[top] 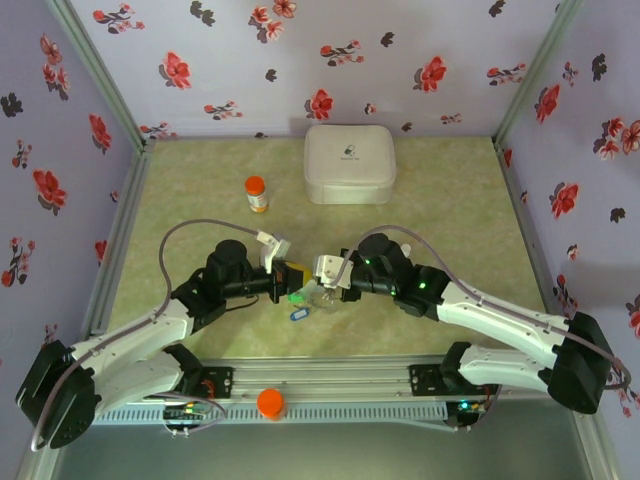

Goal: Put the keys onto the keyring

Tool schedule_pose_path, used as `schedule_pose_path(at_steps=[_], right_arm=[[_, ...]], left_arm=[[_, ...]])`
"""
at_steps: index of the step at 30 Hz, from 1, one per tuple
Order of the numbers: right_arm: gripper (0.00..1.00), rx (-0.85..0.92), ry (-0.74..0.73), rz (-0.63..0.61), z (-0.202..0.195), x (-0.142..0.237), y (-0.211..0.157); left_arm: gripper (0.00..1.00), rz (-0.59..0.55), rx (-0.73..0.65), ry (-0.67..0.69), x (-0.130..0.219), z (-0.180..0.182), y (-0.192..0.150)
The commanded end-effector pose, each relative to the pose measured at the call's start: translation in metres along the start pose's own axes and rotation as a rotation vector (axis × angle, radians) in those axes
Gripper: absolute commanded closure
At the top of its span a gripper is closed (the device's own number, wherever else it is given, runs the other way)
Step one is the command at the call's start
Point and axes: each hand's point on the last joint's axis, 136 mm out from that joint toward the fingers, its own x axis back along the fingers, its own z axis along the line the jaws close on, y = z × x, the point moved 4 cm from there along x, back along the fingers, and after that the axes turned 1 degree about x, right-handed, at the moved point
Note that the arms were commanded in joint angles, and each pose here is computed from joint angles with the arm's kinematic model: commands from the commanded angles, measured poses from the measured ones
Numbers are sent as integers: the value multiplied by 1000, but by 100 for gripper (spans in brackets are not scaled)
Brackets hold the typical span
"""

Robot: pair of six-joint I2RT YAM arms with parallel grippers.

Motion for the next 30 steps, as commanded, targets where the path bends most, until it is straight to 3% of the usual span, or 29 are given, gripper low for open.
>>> schedule_pose_path(at_steps=[1,10,16,30], right_arm=[[100,28,4,-48,-2,5,15],[100,44,38,-35,5,3,12],[100,48,-66,-15,-9,2,13],[100,62,-63,-9,-7,-3,13]], left_arm=[[100,-43,-40,-10,3,-8,13],[100,-44,-35,11,1,-5,13],[100,-42,-37,6,2,-5,11],[100,-36,-36,-8,0,-6,12]])
